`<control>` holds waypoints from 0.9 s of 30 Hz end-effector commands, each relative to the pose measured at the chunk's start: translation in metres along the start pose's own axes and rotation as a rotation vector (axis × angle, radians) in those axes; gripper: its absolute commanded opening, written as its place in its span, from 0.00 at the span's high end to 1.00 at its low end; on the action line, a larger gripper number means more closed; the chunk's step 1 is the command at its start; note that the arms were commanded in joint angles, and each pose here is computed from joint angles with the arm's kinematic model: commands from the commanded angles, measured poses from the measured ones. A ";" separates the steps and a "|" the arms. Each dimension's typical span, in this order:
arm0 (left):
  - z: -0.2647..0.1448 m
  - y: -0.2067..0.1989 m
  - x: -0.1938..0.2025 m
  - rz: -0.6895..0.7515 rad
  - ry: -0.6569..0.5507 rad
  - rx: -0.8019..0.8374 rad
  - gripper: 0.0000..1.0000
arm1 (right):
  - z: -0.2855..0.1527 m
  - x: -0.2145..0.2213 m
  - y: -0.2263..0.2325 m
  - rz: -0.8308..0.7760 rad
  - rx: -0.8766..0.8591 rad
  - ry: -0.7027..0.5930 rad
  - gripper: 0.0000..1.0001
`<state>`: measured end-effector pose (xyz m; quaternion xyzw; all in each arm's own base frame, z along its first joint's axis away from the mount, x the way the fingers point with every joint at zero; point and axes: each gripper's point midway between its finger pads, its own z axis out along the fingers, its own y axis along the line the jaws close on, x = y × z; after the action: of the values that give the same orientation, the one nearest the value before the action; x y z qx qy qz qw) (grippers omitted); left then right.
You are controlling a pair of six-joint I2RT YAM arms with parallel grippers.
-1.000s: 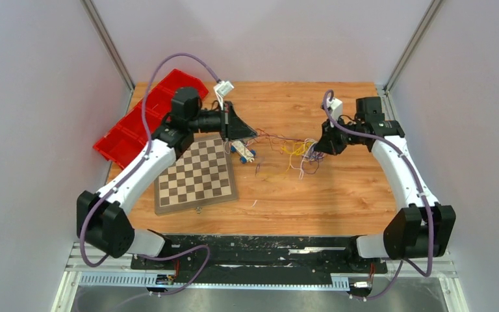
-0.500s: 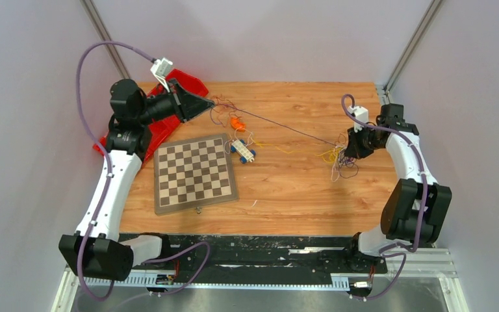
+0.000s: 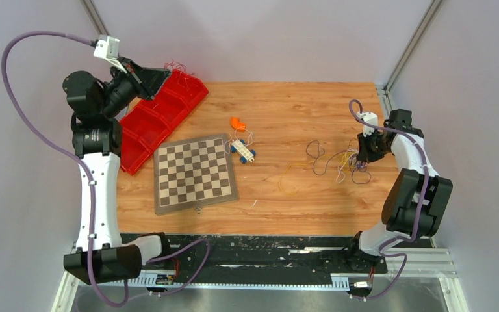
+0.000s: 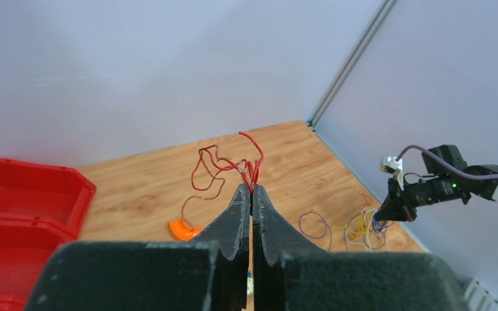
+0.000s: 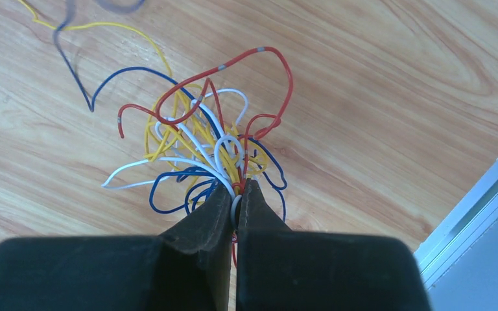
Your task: Untangle the cables
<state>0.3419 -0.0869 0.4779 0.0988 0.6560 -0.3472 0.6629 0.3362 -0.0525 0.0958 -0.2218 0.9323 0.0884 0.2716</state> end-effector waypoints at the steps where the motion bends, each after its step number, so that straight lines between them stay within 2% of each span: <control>1: 0.006 0.022 0.006 0.017 0.023 -0.051 1.00 | -0.002 -0.009 -0.005 -0.032 0.010 -0.044 1.00; 6: 0.029 0.053 0.053 -0.056 0.152 -0.027 1.00 | -0.014 -0.027 0.019 -0.016 -0.088 -0.112 1.00; 11: 0.053 0.072 0.090 -0.035 0.237 -0.024 1.00 | -0.031 -0.049 0.040 -0.006 -0.172 -0.175 1.00; 18: 0.083 0.135 0.157 0.025 0.376 -0.160 1.00 | -0.055 -0.076 0.075 -0.011 -0.300 -0.241 1.00; 20: 0.084 0.147 0.175 0.027 0.436 -0.169 0.73 | -0.064 -0.085 0.088 -0.026 -0.342 -0.267 1.00; 21: 0.082 0.145 0.182 0.023 0.471 -0.148 0.51 | -0.068 -0.089 0.095 -0.034 -0.366 -0.280 1.00; 22: 0.082 0.141 0.184 0.019 0.486 -0.131 0.43 | -0.074 -0.094 0.103 -0.044 -0.391 -0.295 1.00; 23: 0.079 0.128 0.185 0.014 0.500 -0.074 0.30 | -0.079 -0.099 0.114 -0.061 -0.425 -0.311 0.99; 25: 0.073 0.095 0.182 0.020 0.494 0.054 0.16 | -0.090 -0.109 0.137 -0.095 -0.491 -0.345 0.99; 27: 0.066 0.051 0.181 0.030 0.486 0.199 0.10 | -0.101 -0.117 0.160 -0.135 -0.551 -0.368 0.98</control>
<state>0.4586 -0.1032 0.2355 0.1291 0.8326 -0.3044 0.4443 0.3233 0.0562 0.1937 -0.2769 0.8551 0.2882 0.3302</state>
